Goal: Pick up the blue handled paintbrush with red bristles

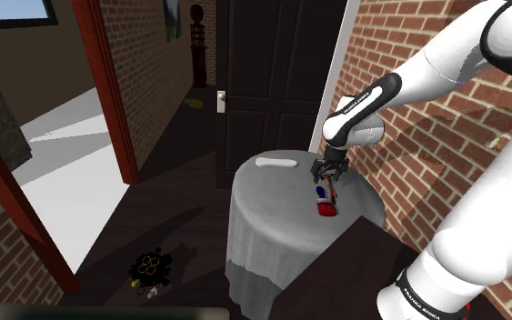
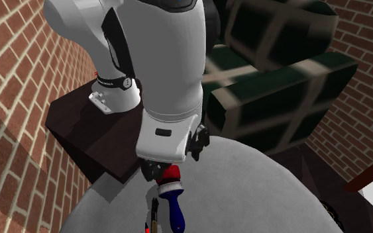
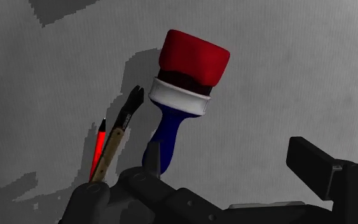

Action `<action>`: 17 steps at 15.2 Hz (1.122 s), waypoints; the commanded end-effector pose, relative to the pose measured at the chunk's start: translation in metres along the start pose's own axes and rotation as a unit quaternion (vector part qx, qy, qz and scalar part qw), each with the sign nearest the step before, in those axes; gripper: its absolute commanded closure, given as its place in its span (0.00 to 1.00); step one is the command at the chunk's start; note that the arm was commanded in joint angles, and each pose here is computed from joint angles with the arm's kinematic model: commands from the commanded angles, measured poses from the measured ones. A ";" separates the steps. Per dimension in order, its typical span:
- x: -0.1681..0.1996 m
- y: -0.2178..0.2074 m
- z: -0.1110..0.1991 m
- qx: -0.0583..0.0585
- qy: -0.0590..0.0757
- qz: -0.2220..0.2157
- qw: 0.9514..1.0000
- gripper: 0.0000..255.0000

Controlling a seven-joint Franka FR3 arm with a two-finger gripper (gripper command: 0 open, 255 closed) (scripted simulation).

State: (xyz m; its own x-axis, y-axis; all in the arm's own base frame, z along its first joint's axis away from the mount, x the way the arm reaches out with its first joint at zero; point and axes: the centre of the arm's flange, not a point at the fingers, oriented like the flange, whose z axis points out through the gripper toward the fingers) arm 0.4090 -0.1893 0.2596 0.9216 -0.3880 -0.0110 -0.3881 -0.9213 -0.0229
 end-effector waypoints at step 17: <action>0.032 0.042 0.112 -0.002 0.007 0.039 0.999 1.00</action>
State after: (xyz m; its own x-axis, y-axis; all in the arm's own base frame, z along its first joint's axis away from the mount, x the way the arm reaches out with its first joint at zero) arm 0.4224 -0.2376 0.1474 0.8886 -0.4587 0.0019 -0.4586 -0.8884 -0.0182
